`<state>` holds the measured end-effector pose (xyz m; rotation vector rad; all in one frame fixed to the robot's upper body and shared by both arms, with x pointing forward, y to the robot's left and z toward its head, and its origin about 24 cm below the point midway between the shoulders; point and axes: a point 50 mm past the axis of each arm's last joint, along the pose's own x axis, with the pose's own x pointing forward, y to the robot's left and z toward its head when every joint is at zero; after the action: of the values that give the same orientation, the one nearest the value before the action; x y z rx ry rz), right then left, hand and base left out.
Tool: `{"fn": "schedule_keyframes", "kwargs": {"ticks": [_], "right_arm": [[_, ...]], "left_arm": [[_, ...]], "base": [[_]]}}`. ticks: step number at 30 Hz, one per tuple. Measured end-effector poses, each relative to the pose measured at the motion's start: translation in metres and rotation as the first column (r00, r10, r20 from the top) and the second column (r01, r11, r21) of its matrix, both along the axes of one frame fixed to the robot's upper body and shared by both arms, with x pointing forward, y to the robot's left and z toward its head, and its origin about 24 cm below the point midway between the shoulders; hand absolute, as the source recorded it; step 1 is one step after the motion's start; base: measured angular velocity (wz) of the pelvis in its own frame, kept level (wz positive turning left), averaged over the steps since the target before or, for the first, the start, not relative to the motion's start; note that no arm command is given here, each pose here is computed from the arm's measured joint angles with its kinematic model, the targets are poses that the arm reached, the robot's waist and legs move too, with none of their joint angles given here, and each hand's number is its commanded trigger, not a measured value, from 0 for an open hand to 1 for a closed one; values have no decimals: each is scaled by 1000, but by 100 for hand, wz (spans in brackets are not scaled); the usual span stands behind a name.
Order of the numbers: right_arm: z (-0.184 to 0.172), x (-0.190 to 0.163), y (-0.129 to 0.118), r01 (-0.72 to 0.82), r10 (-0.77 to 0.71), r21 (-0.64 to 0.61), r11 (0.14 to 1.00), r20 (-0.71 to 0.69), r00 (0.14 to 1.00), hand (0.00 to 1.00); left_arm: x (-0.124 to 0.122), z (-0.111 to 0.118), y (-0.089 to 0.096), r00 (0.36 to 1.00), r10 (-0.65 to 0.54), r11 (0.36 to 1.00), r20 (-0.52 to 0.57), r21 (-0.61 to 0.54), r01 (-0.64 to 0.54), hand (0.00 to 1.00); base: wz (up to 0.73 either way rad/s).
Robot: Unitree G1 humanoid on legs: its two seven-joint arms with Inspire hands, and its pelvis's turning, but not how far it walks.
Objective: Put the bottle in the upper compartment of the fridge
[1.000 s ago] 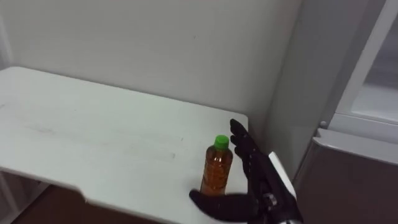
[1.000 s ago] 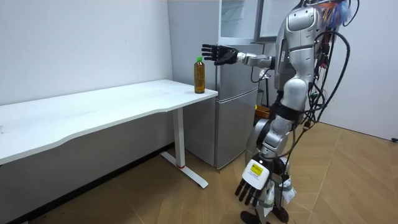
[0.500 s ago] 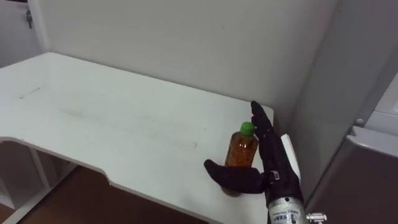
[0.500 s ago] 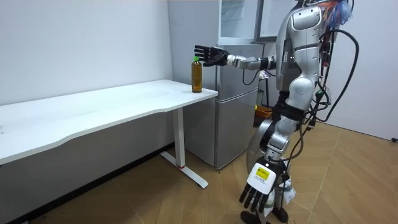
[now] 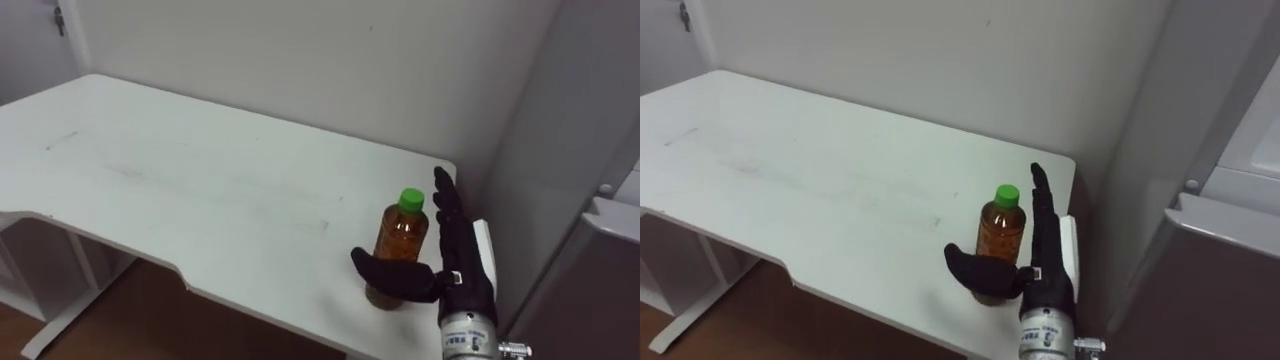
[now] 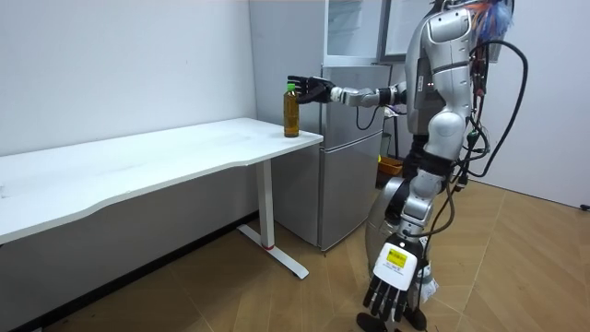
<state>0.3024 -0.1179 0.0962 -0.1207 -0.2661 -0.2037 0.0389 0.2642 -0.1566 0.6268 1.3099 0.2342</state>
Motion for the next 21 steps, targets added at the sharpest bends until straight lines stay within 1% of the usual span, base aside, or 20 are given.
{"fn": "schedule_keyframes", "kwargs": {"ticks": [12, 17, 21], "right_arm": [[8, -1, 3, -13, 13, 2, 1000, 35, 999, 0], [8, -1, 3, -16, 16, 2, 1000, 33, 999, 0], [6, 0, 4, -45, 45, 3, 999, 11, 999, 0]], "left_arm": [[-2, -1, 0, 1000, 6, 1000, -20, -8, -6, 0], [-5, -1, 0, 999, 9, 1000, -31, -7, -9, 0], [-6, -1, -1, 999, 13, 1000, -49, -4, -13, 0]], "base": [[-3], [-4], [1]]}}
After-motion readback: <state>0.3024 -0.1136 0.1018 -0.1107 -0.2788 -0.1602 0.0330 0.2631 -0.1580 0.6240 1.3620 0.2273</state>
